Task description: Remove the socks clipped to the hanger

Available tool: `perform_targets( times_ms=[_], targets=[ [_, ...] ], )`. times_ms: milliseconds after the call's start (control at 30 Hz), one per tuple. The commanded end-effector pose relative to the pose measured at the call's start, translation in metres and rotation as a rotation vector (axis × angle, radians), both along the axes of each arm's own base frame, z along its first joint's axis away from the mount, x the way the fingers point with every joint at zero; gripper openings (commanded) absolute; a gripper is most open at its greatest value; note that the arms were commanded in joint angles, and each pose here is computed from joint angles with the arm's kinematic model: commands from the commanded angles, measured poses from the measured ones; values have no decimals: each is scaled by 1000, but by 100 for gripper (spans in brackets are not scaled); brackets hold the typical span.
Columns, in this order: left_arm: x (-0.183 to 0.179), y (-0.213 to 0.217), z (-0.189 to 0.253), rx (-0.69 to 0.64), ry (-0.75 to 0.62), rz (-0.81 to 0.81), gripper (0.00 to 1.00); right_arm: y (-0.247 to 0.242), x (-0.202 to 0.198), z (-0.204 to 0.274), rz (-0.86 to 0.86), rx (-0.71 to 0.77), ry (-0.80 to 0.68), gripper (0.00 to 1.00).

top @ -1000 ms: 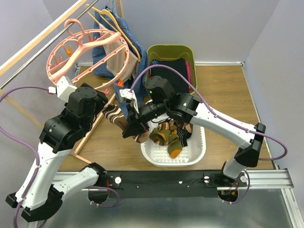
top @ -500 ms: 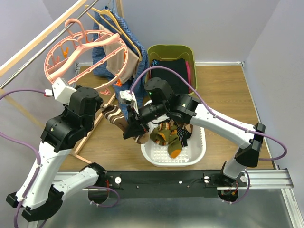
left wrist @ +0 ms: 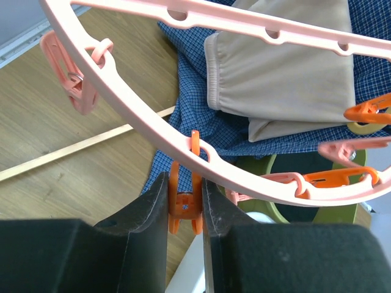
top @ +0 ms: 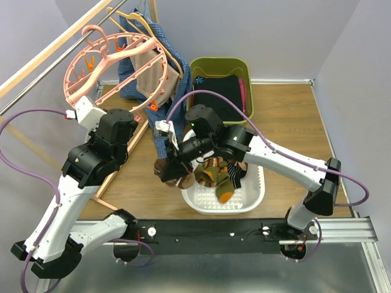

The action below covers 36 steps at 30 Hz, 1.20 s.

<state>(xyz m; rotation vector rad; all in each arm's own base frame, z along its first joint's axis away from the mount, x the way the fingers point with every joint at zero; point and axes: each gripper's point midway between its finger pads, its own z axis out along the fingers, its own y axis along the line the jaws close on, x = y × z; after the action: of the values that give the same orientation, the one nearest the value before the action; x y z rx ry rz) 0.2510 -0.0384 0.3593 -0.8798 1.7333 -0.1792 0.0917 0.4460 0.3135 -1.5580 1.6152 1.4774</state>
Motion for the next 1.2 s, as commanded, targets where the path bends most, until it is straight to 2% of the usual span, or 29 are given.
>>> perform_targets(
  times_ms=[0,33,133,167,233,267,367,433,533,600,700,800,967,1067,1100,1167],
  targets=[
    [-1,8,7,8,-37,36,10,-14,18,-20,-156,-93,-27,20],
    [-1,8,6,8,-37,38,10,-15,27,-25,-210,-117,-46,20],
    [-2,8,5,9,-33,31,9,-35,94,-42,-597,-248,-195,20],
    [-2,8,5,9,-33,33,9,-60,139,-44,-856,-315,-326,20],
    [-3,8,4,6,-32,32,9,-108,184,-51,-1176,-421,-503,21],
    [-3,8,3,5,-32,32,9,-162,213,-33,-1490,-497,-699,23],
    [-5,9,3,-1,-37,30,9,-219,221,-22,-1752,-595,-932,23],
    [-7,10,5,-3,-41,30,9,-228,222,-14,-1791,-528,-886,25],
    [-9,12,5,-3,-41,33,9,-230,220,-29,-1761,-514,-860,29],
    [-10,13,5,-6,-42,34,9,-232,217,-45,-1723,-563,-846,33],
    [-12,14,4,-3,-40,34,9,-231,211,-78,-1670,-624,-799,34],
    [-15,18,3,4,-39,46,9,-230,200,-107,-1626,-633,-699,34],
    [-18,22,1,8,-37,54,9,-216,169,-164,-1498,-596,-436,34],
    [-17,21,-1,25,-33,43,10,-200,149,-183,-1398,-549,-294,43],
    [-16,20,0,22,-38,39,13,-194,146,-184,-1374,-529,-262,57],
    [-17,20,-4,25,-30,40,19,-183,132,-190,-1302,-510,-180,68]
  ],
)
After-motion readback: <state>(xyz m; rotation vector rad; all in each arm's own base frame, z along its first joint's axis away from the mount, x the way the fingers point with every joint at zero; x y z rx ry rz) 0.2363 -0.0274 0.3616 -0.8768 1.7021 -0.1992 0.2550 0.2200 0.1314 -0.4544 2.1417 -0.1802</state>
